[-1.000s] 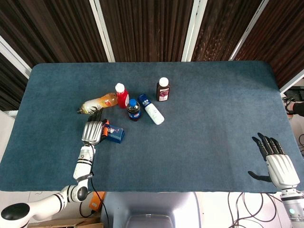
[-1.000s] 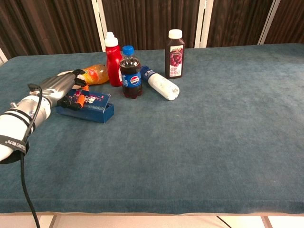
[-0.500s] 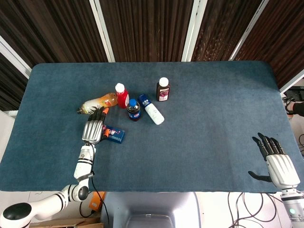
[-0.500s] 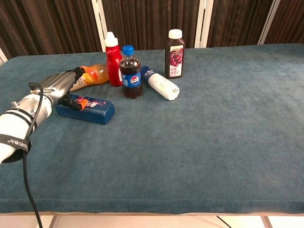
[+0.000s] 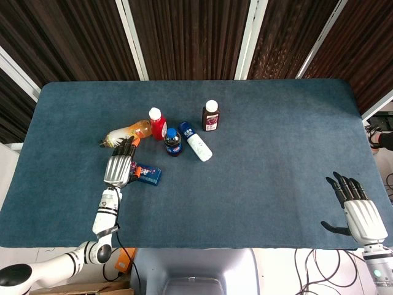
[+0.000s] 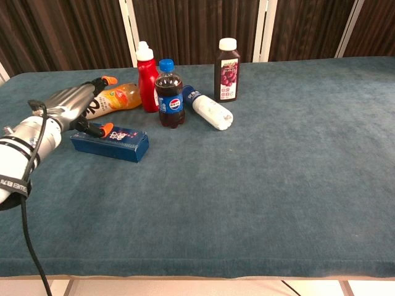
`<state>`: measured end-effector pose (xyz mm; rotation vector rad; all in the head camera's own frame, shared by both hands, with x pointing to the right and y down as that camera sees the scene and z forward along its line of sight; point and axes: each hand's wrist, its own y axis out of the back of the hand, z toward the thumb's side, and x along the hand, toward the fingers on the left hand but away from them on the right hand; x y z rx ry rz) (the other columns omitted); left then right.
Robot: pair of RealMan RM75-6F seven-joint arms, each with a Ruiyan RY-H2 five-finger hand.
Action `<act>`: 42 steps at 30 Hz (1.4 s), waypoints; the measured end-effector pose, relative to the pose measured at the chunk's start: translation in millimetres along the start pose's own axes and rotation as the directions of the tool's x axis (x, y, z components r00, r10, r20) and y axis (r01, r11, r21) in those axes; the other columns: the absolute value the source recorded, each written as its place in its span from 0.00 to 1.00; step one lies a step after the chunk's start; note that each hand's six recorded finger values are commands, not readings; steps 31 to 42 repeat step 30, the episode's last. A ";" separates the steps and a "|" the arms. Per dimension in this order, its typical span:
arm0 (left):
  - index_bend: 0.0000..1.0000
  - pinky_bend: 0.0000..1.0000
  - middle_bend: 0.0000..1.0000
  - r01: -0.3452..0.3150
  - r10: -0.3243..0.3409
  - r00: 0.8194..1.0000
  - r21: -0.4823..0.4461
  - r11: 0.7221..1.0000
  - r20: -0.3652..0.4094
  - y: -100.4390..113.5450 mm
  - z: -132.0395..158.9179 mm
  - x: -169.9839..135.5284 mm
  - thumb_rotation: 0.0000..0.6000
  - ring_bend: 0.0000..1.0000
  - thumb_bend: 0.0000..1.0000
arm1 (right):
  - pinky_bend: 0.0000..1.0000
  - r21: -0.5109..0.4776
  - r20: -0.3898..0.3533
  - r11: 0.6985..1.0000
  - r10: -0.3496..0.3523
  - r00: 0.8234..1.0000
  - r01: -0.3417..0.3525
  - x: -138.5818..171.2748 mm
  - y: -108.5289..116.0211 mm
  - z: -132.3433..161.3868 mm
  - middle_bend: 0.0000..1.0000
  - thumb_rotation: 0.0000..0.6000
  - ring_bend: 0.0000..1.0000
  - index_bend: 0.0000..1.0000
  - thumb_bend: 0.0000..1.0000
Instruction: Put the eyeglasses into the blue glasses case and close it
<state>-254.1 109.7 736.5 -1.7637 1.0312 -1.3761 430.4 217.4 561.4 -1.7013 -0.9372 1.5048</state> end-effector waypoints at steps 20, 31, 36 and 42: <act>0.00 0.03 0.00 0.118 -0.116 0.989 -0.018 0.993 0.095 95.4 -112.5 -190.6 1.00 0.00 0.38 | 0.00 0.045 -0.011 0.999 0.014 1.000 -0.014 0.8 -9.9 10.2 0.00 1.00 0.00 0.00 0.08; 0.00 0.03 0.00 0.017 -0.018 0.997 0.025 1.000 0.080 111.5 -132.1 -221.0 1.00 0.00 0.38 | 0.00 0.049 -0.013 0.999 0.012 1.000 -0.012 1.0 -11.5 13.8 0.00 1.00 0.00 0.00 0.08; 0.00 0.03 0.00 0.017 -0.018 0.997 0.025 1.000 0.080 111.5 -132.1 -221.0 1.00 0.00 0.38 | 0.00 0.049 -0.013 0.999 0.012 1.000 -0.012 1.0 -11.5 13.8 0.00 1.00 0.00 0.00 0.08; 0.00 0.03 0.00 0.017 -0.018 0.997 0.025 1.000 0.080 111.5 -132.1 -221.0 1.00 0.00 0.38 | 0.00 0.049 -0.013 0.999 0.012 1.000 -0.012 1.0 -11.5 13.8 0.00 1.00 0.00 0.00 0.08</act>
